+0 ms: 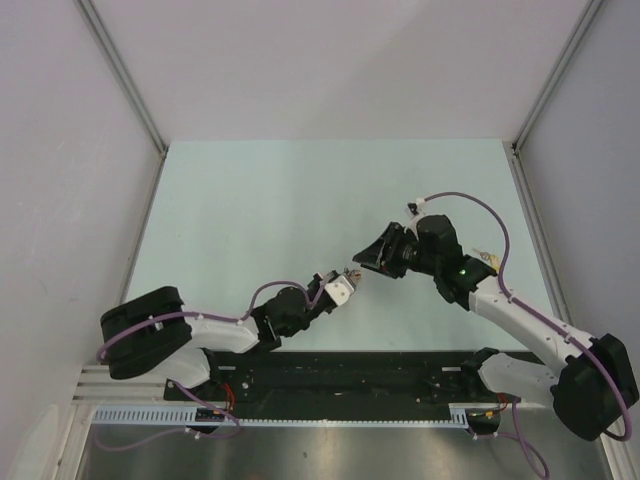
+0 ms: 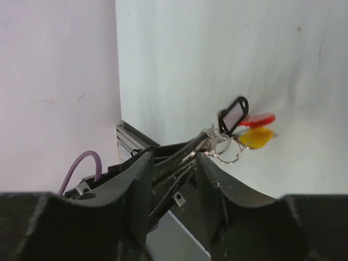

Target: Put the keys on the keyring

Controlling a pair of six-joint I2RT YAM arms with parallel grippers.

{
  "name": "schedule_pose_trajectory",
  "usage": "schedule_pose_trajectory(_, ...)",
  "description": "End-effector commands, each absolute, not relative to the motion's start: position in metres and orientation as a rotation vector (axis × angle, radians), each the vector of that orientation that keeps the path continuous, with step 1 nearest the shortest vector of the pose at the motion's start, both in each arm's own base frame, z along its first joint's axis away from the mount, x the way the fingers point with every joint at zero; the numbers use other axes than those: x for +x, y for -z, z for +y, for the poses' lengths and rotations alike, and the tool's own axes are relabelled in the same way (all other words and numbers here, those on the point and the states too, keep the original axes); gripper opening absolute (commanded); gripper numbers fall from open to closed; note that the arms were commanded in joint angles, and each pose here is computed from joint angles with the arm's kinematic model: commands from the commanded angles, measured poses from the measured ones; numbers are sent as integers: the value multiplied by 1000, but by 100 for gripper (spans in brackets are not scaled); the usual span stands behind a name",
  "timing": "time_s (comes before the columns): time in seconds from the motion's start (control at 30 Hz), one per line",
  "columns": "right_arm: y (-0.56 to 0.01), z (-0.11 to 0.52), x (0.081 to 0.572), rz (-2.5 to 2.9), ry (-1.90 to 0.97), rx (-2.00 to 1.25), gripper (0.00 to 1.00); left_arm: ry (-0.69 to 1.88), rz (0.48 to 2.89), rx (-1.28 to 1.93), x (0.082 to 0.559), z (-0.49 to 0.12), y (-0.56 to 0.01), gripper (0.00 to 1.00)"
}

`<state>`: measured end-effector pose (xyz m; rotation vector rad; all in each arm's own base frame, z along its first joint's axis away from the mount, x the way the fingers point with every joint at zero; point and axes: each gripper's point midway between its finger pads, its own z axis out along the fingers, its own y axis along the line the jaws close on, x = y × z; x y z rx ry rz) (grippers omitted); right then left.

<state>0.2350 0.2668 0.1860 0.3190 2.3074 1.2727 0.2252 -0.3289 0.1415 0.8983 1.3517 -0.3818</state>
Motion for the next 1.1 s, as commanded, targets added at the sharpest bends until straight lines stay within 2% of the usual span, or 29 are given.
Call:
schedule_pose_trajectory(0.0, -217, 257, 243, 2139, -1261, 90, 48, 461, 1361, 903, 218, -337, -164, 0)
schedule_pose_trajectory(0.1, -237, 258, 239, 2003, -1260, -187, 60, 526, 1425, 963, 212, -338, -162, 0)
schedule_pose_trajectory(0.33, -243, 257, 235, 1803, -1142, -606, 64, 708, 1543, 1039, 203, -325, -171, 1)
schedule_pose_trajectory(0.67, -268, 267, 221, 1477, -1058, -991, 51, 795, 1687, 1159, 198, -302, -194, 0)
schedule_pose_trajectory(1.07, -274, 307, 188, 1237, -1091, -1297, 40, 914, 1646, 1336, 176, -302, -215, 1)
